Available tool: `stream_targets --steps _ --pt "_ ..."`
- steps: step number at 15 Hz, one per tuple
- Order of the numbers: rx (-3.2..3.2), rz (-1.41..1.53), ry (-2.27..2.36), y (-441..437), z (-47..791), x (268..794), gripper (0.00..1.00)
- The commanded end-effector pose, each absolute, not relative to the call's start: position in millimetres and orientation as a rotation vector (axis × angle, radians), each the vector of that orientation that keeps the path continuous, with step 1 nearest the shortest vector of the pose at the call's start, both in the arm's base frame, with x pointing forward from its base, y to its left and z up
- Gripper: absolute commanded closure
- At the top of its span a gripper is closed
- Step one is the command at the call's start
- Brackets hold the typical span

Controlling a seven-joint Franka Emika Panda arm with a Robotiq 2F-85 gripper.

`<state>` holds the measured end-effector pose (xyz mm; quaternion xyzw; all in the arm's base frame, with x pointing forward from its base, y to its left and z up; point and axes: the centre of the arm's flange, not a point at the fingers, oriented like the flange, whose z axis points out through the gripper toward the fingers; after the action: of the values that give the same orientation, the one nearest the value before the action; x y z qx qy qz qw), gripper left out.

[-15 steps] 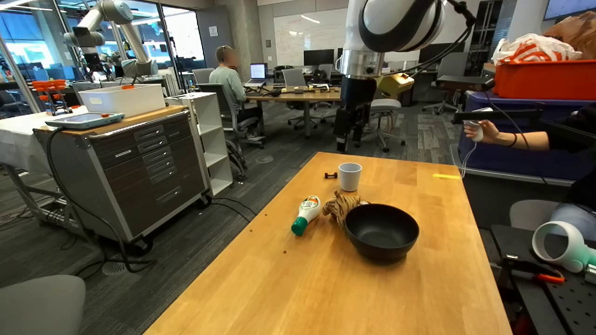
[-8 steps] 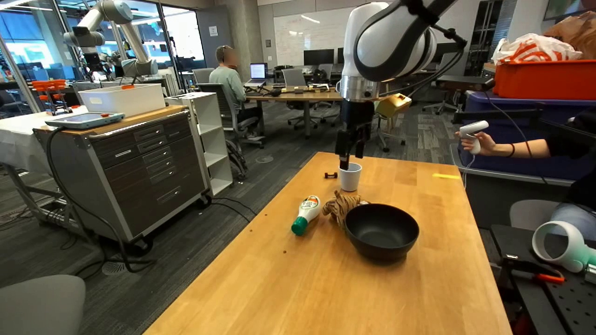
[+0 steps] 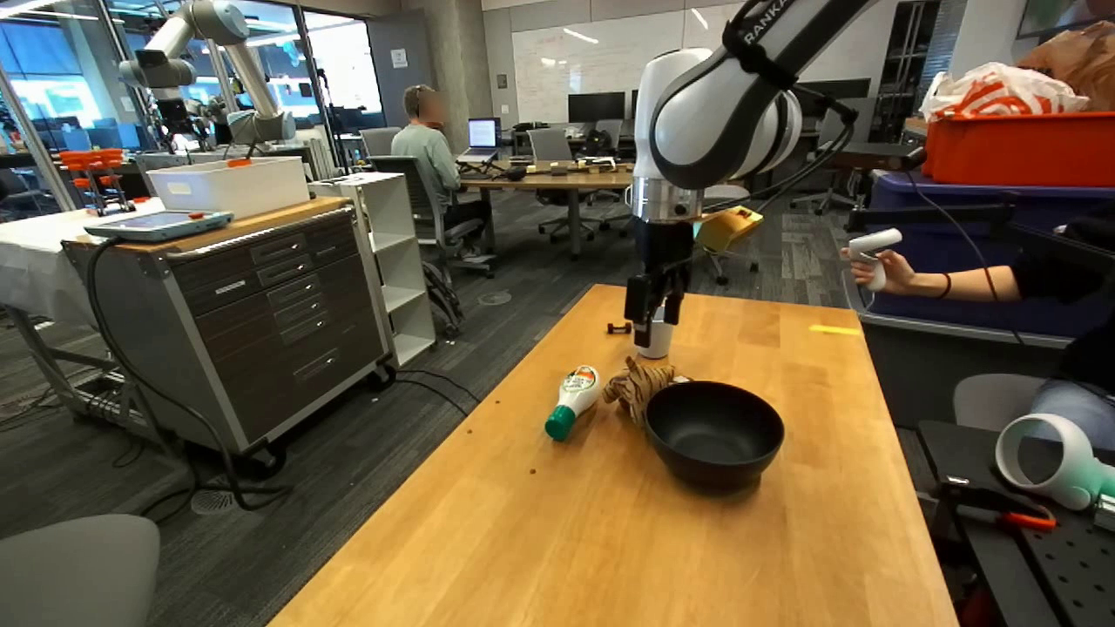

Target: Pick the stuffed animal on the table and put it in the bowl

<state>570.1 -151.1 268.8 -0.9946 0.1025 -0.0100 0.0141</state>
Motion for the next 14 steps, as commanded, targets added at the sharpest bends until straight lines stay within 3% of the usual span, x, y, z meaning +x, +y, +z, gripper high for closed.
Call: stream_targets --steps 1,14 --pt "-3.070 -0.071 0.317 -149 266 586 0.00" --pt "-3.087 0.037 0.321 -157 221 589 0.00"
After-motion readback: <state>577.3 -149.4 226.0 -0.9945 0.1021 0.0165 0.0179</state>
